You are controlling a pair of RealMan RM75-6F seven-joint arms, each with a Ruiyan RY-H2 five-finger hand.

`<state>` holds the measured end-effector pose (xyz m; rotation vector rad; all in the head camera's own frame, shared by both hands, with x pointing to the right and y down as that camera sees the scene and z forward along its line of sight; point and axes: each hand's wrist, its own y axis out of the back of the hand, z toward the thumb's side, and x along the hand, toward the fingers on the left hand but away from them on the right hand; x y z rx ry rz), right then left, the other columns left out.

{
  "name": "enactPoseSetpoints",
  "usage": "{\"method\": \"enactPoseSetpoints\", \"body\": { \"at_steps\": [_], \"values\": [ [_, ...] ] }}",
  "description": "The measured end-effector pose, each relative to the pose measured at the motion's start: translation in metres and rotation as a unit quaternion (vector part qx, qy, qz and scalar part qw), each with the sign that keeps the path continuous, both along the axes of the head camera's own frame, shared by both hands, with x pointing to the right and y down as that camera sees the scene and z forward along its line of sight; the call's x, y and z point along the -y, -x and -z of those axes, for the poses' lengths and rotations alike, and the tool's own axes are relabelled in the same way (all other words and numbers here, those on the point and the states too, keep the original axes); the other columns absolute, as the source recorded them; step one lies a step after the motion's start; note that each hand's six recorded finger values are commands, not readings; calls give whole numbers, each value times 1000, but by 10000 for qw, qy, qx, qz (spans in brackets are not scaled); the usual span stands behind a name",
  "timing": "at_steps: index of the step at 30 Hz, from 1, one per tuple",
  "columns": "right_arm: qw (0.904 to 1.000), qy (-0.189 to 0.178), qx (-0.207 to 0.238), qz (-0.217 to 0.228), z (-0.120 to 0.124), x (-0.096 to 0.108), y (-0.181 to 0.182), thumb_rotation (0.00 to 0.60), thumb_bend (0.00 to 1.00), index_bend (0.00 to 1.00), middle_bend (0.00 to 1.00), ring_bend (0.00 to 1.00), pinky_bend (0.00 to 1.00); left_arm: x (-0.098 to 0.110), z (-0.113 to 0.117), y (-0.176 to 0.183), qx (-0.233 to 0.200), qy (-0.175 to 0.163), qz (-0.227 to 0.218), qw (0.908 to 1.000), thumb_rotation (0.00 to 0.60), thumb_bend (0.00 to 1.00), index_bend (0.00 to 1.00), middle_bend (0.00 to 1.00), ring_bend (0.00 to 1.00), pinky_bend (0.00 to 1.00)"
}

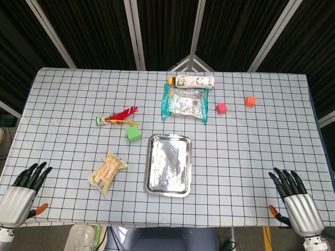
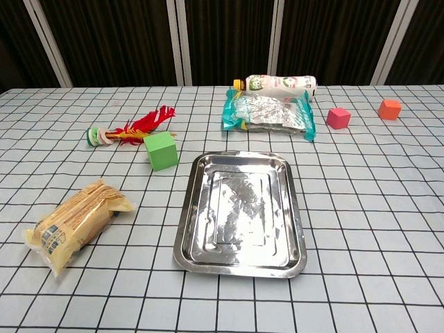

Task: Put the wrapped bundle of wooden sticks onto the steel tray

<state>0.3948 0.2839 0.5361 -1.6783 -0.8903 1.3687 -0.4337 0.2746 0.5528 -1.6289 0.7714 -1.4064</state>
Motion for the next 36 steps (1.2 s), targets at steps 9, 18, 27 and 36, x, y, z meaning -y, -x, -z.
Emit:
{"method": "enactPoseSetpoints", "body": {
  "at_steps": [9,18,27,36],
  "values": [
    [9999,128,21,-82,-5,3,-5,600,307,0,0,0,0,6,-13,-17,58,-39,-277,9996,600,24,0,0,0,28],
    [9991,139,175,-372,-5,16,-21,600,307,0,0,0,0,20,-61,-84,457,340,-1540,9864,600,0,0,0,0,0],
    [9971,80,138,-750,-2,28,-45,600,307,0,0,0,0,30,-101,-155,835,536,-2473,9639,600,0,0,0,0,0],
    [9959,-30,101,-901,6,31,-54,600,307,0,0,0,0,44,-135,-166,1141,446,-2607,9576,600,0,0,0,0,0]
  ]
}}
